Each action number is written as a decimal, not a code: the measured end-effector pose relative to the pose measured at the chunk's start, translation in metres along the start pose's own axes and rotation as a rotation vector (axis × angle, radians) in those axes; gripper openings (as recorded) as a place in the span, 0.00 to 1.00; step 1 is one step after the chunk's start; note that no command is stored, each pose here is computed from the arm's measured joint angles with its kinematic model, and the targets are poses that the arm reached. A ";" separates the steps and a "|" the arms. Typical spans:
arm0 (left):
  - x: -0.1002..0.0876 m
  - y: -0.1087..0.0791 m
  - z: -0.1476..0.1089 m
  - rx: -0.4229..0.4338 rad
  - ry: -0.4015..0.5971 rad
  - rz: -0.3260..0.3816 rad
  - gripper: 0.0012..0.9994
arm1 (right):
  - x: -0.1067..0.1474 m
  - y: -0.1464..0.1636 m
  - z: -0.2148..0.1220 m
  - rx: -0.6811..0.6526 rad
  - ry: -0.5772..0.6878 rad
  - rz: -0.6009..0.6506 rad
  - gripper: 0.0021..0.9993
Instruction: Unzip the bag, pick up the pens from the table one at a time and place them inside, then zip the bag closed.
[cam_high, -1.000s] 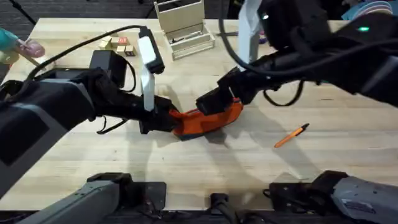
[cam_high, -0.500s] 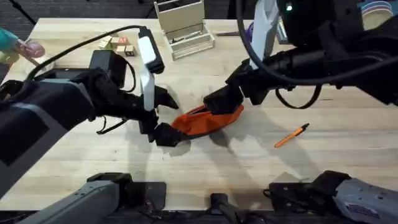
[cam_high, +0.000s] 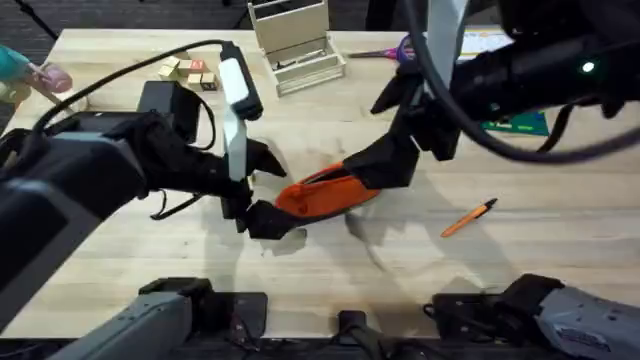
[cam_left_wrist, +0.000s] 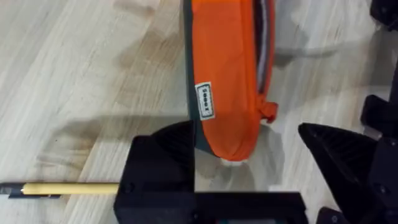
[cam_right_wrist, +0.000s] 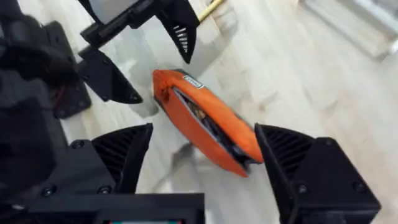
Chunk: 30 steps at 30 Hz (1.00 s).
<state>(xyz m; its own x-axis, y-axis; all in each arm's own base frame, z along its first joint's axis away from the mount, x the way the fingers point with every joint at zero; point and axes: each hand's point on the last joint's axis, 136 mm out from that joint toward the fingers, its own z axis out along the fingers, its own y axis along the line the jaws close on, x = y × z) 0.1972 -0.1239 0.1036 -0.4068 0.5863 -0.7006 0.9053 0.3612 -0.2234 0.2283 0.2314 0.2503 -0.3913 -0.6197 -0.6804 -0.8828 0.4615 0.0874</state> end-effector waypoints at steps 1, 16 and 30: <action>-0.001 -0.002 -0.002 -0.005 -0.003 0.007 0.99 | -0.002 0.000 -0.002 0.002 -0.004 -0.032 1.00; -0.033 -0.028 -0.041 -0.177 -0.107 0.218 0.99 | -0.005 -0.001 -0.004 0.014 -0.007 -0.684 1.00; -0.040 -0.036 -0.053 -0.247 -0.133 0.291 0.99 | 0.006 0.003 -0.004 -0.017 0.030 -0.729 0.97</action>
<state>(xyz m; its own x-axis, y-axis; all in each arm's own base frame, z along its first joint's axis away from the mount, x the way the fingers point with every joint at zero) 0.1748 -0.1222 0.1754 -0.1037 0.5970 -0.7955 0.9174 0.3664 0.1554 0.2224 0.2262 0.2497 0.2907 -0.7832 -0.5496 -0.9256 -0.0845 -0.3690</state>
